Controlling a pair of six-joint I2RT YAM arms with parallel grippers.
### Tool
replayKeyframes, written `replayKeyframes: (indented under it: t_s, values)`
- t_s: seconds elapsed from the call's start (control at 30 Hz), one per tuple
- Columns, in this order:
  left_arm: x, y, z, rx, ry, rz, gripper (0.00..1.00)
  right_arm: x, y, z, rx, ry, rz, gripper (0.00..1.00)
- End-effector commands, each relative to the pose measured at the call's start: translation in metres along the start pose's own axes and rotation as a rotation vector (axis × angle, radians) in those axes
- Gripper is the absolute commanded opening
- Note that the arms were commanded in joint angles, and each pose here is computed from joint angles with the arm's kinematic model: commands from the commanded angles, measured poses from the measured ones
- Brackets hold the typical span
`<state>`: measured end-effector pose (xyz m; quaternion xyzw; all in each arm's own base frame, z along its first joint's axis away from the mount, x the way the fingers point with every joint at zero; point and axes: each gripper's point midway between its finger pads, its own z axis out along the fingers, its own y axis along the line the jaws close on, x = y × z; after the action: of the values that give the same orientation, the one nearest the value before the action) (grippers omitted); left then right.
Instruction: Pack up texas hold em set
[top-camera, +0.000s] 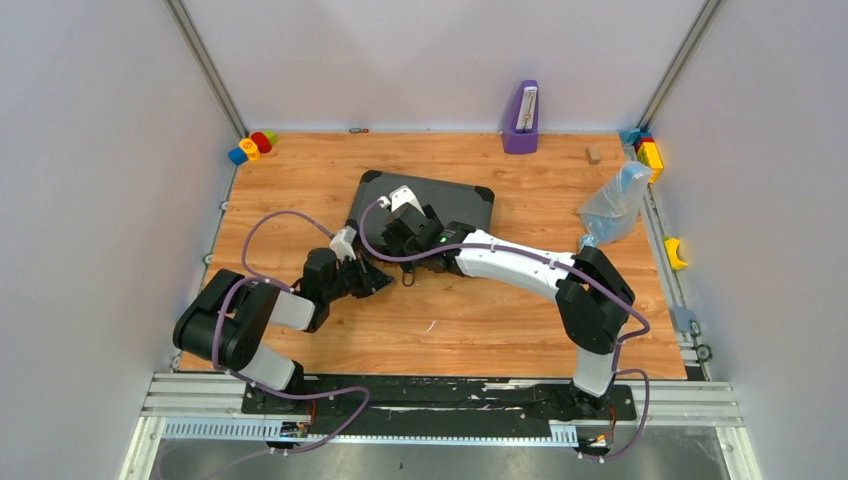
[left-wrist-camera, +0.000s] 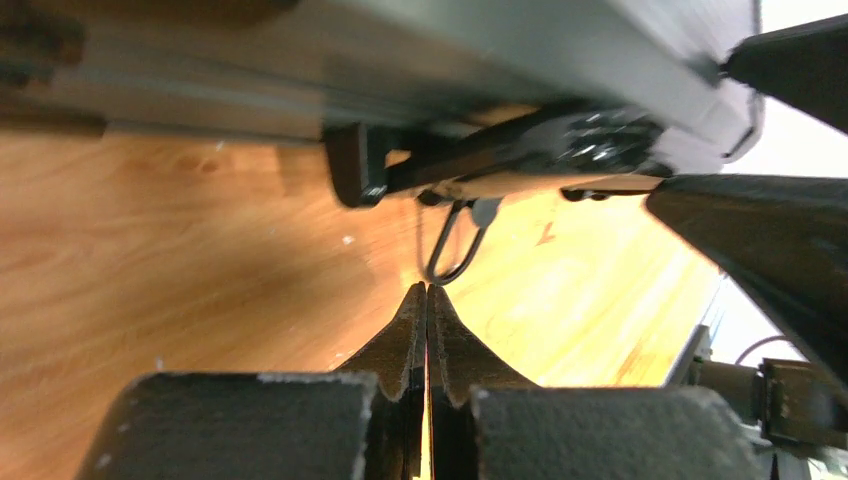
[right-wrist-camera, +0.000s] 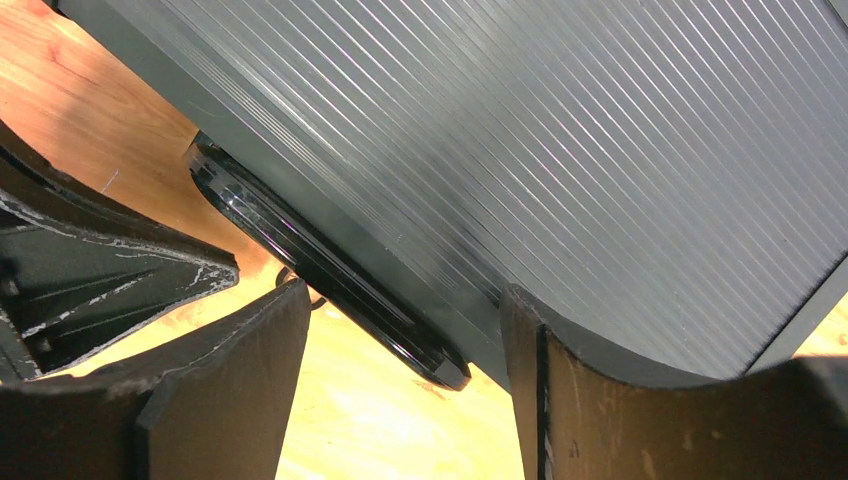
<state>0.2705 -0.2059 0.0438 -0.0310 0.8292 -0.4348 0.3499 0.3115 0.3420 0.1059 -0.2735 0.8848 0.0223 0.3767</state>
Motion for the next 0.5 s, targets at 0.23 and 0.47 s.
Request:
replayKeyframes:
  t_s: [0.23,0.47]
  values:
    - [-0.013,0.010,0.005,-0.122,-0.155,0.062,0.00,0.127,-0.009,0.019,0.036,0.413,-0.042,0.68]
    - [-0.001,0.014,0.027,-0.123,-0.120,0.079,0.00,0.123,-0.005,0.015,0.007,0.403,-0.033,0.68]
